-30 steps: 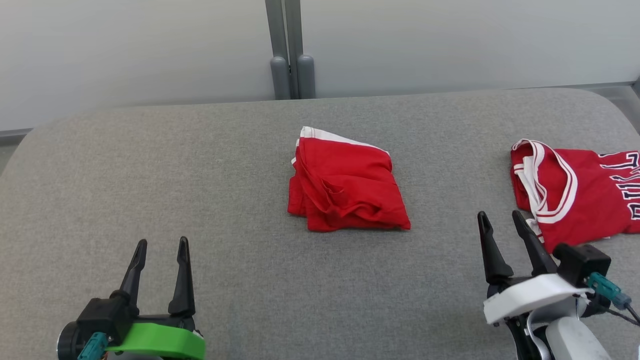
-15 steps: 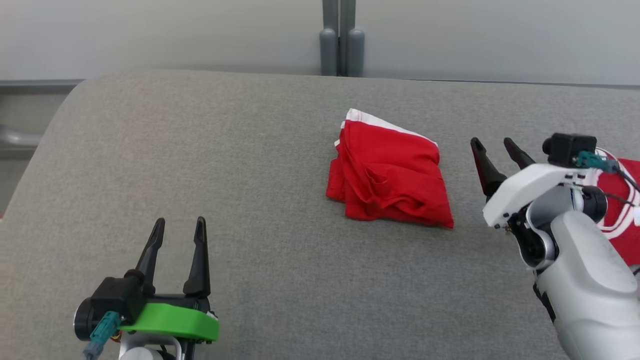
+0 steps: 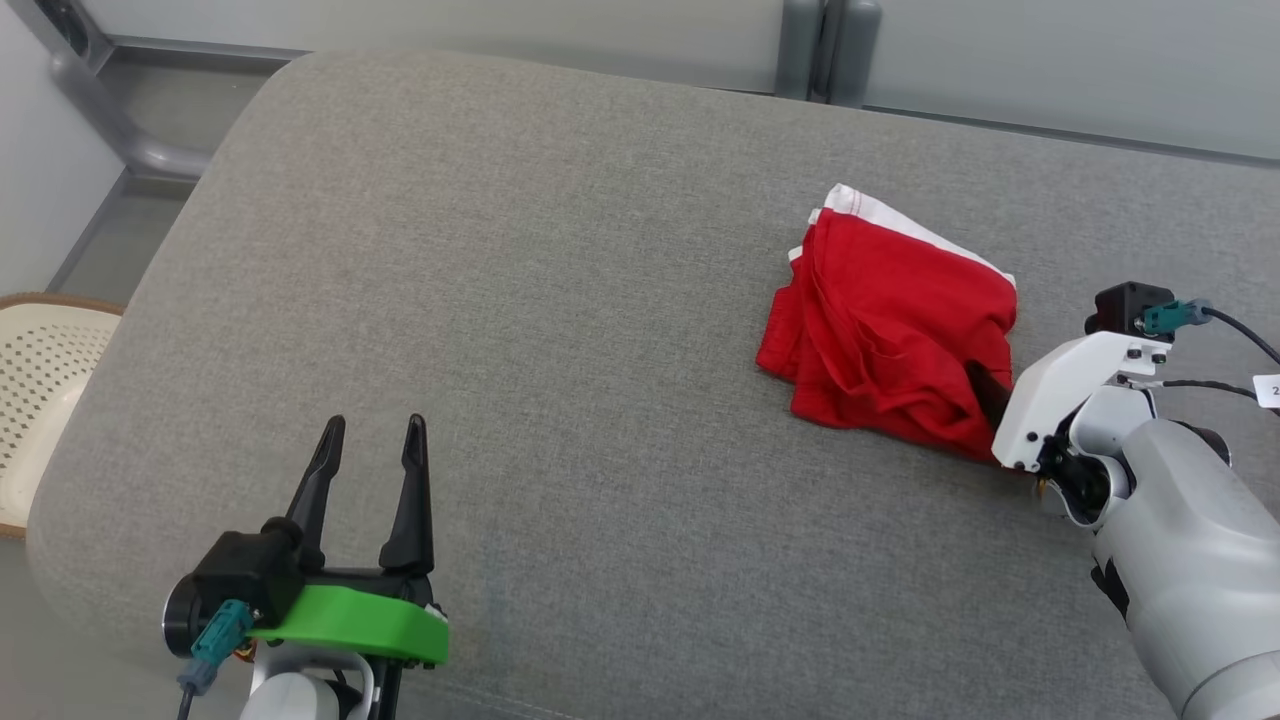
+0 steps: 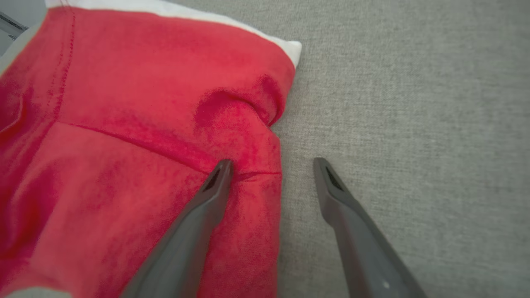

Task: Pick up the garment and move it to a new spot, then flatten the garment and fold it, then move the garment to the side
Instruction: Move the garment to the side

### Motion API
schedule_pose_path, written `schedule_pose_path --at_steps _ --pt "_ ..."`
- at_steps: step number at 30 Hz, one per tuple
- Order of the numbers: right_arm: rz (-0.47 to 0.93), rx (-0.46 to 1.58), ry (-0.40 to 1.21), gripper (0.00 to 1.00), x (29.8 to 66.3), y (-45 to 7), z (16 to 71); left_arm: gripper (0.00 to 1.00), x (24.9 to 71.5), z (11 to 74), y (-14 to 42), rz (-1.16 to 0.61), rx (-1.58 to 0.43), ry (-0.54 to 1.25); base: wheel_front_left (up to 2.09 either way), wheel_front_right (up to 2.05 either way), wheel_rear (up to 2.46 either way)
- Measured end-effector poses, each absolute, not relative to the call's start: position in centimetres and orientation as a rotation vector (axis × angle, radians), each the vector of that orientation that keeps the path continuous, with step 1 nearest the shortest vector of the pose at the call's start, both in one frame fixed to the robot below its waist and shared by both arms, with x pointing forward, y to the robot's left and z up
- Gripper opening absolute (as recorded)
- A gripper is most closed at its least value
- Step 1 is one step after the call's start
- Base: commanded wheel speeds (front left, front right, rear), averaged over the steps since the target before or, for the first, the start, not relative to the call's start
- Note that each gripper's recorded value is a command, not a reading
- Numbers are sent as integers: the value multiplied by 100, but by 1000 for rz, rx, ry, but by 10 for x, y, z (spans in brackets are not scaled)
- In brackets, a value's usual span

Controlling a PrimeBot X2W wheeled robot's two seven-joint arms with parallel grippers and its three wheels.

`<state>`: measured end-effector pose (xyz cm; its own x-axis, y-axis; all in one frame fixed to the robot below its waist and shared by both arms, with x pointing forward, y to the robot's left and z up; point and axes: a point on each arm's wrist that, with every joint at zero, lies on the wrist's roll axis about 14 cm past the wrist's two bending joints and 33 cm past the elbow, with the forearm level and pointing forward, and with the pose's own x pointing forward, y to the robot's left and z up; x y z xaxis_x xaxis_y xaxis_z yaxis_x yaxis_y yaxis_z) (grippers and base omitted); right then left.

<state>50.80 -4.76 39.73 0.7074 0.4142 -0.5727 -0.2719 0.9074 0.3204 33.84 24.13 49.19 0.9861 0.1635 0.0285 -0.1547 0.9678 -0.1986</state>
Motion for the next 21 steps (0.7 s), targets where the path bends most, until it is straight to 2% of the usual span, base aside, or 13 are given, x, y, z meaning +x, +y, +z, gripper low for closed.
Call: schedule_pose_path --at_steps 2,3,4,5,6,7,16,21 --pt "394 227 719 100 506 -40 391 100 336 490 244 171 -196 -38 0 0 0" --pt "400 234 728 90 506 -36 390 100 335 489 245 177 -198 -36 0 0 0" --pt "406 235 733 69 506 -32 390 100 334 489 246 181 -198 -35 0 0 0" --pt "410 242 733 44 506 -29 391 100 334 489 247 183 -198 -34 0 0 0" --pt "413 245 730 25 506 -28 391 100 334 489 247 182 -199 -35 0 0 0" --pt "415 244 717 0 506 -28 393 100 334 489 246 179 -199 -36 0 0 0" --pt "402 250 527 0 517 -37 432 100 344 495 223 99 -197 -50 0 0 0" --pt "397 228 456 0 514 -53 454 100 356 498 192 -9 -198 -55 0 0 0"
